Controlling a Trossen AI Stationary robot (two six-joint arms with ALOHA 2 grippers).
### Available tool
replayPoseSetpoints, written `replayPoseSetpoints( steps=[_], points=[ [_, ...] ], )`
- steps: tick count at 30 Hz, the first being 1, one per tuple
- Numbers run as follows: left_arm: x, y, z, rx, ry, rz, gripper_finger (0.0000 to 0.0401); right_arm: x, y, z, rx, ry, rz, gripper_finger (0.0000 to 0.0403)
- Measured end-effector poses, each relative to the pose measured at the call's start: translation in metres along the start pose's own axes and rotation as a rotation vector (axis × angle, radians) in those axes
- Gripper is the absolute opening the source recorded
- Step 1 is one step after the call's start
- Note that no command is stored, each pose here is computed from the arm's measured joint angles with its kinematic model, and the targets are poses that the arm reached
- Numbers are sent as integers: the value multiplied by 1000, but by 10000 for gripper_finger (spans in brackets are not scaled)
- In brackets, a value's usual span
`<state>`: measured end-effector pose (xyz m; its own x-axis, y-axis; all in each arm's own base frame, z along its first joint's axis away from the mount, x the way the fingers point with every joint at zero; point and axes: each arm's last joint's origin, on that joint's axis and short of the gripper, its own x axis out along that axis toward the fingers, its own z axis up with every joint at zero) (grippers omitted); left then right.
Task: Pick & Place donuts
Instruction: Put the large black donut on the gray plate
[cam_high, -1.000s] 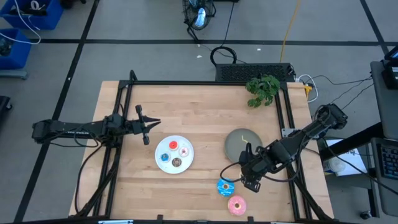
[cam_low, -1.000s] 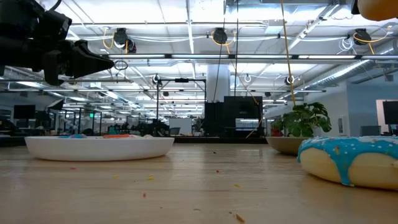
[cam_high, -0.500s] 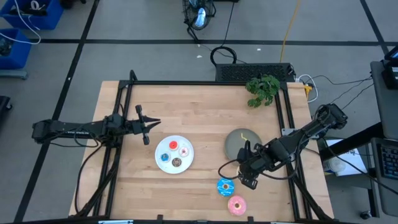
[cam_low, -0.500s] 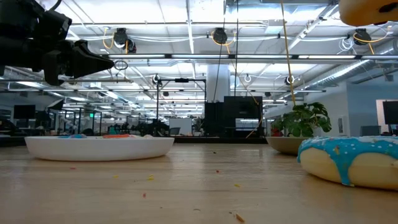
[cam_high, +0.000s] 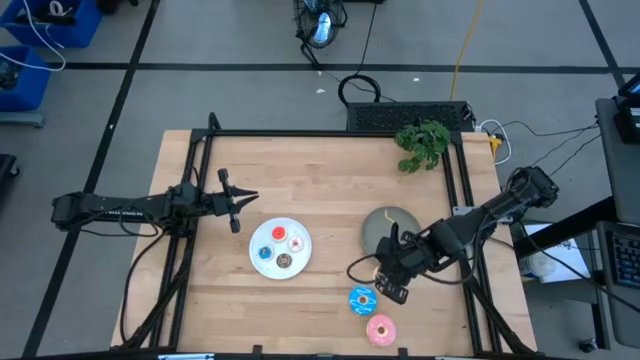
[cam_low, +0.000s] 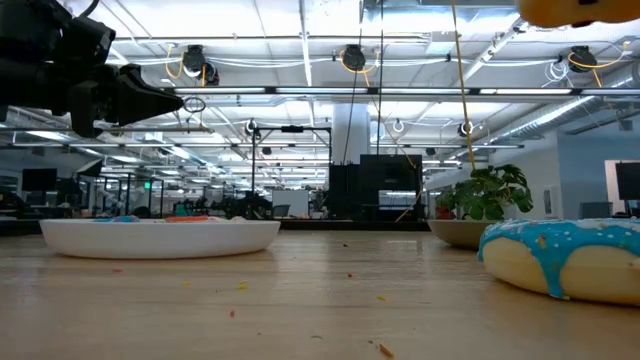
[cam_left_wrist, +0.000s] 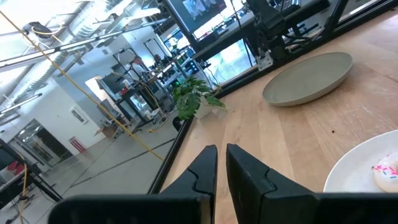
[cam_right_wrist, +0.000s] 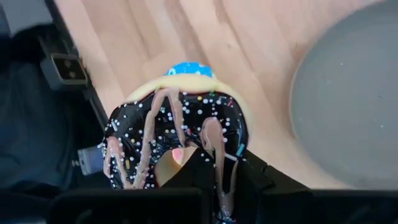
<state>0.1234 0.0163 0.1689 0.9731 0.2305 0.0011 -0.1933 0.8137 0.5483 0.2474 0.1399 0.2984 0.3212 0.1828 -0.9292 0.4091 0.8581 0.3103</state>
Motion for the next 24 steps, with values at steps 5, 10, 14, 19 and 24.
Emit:
replayPoseSetpoints(
  steps=[5,10,14,19,24],
  points=[
    [0,0,0,0,-1,0,42,0,-15,10,145,16,-70,16],
    [0,0,0,0,-1,0,42,-2,-34,27,123,-4,-136,14],
    [0,0,0,9,-1,-1,42,-4,-50,44,162,-14,-149,14],
    [0,0,0,12,-1,-1,42,-6,-70,61,167,1,-142,14],
    [0,0,0,14,-1,-1,42,-12,-89,70,186,14,-166,14]
  ],
)
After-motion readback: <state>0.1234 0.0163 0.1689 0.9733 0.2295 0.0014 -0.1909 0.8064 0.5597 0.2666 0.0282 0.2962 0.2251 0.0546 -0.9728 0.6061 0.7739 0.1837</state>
